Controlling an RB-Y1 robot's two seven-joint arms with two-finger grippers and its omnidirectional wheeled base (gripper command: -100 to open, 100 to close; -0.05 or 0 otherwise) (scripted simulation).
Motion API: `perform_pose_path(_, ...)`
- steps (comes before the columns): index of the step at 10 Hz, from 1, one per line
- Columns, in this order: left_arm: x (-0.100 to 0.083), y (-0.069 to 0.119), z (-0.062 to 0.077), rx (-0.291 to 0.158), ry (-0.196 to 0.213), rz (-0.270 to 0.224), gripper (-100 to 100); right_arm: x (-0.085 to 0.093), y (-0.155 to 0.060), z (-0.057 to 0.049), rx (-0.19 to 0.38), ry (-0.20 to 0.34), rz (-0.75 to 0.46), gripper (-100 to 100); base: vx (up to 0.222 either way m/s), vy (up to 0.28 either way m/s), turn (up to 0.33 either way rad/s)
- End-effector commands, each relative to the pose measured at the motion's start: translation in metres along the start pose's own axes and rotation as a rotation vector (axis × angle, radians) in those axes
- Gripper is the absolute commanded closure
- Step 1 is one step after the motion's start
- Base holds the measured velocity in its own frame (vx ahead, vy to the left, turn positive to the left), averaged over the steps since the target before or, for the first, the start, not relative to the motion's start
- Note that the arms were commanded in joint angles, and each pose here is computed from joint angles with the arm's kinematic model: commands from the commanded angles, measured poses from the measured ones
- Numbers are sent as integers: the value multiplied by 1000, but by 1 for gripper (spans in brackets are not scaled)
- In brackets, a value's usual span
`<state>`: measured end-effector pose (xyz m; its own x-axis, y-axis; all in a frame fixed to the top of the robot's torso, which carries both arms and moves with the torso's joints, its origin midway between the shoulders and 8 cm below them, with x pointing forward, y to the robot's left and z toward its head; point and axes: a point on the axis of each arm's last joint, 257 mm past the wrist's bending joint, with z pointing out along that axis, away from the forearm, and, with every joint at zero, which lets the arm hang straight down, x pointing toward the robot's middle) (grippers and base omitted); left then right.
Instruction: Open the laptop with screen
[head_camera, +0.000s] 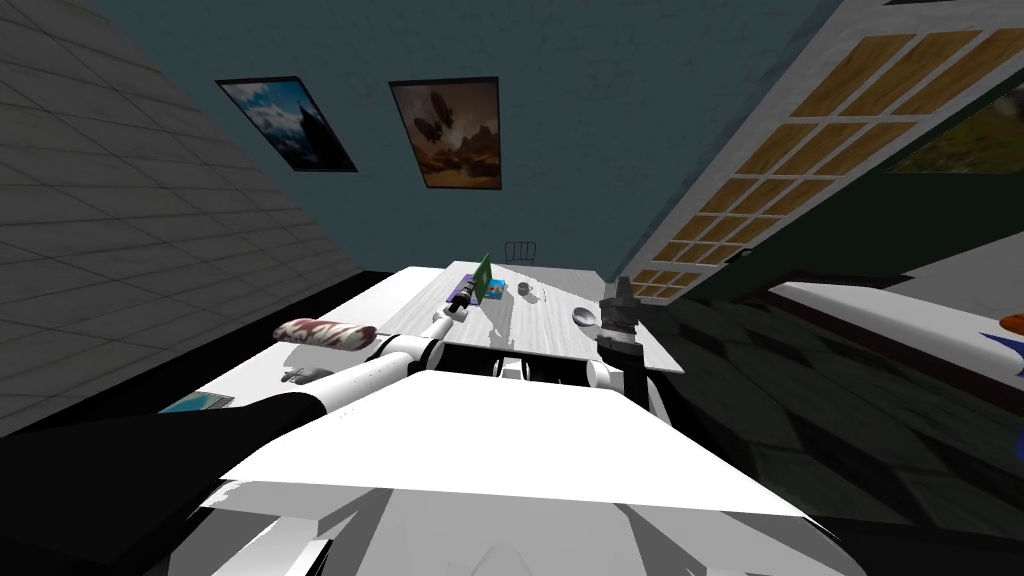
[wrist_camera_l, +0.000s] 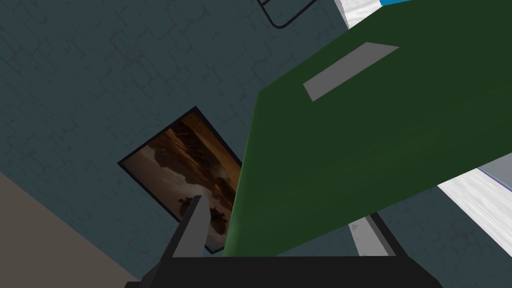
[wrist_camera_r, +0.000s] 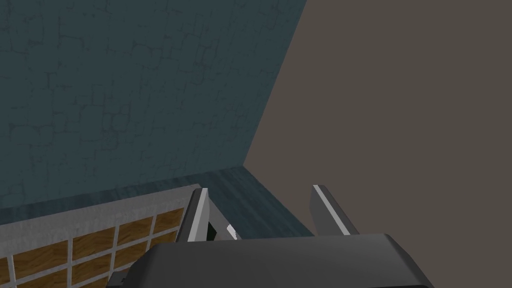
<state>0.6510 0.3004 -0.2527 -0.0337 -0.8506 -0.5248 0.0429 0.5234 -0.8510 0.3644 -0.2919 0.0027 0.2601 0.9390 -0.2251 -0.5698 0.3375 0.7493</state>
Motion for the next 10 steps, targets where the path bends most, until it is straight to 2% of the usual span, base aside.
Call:
perform_pose_path(1, 7, 3, 0, -13, -9, -3, 100, 0, 0, 0, 0, 0, 0, 0, -73, 57, -61)
perform_pose_path(3, 3, -1, 2, -5, -12, 1, 100, 0, 0, 0, 0, 0, 0, 0, -33, 32, -18)
perform_pose_path(4, 38, -16, 4, 9, 20, -74, 100, 0, 0, 0, 0, 0, 0, 0, 46, 117, 296)
perform_pose_path(5, 40, -17, 4, 9, 21, -76, 100, 0, 0, 0, 0, 0, 0, 0, 51, 139, 141)
perform_pose_path(7, 77, -35, 5, 22, 56, -156, 100, 0, 0, 0, 0, 0, 0, 0, 42, 153, 147)
perform_pose_path(10, 77, -35, 5, 22, 56, -156, 100, 0, 0, 0, 0, 0, 0, 0, 43, 45, 32)
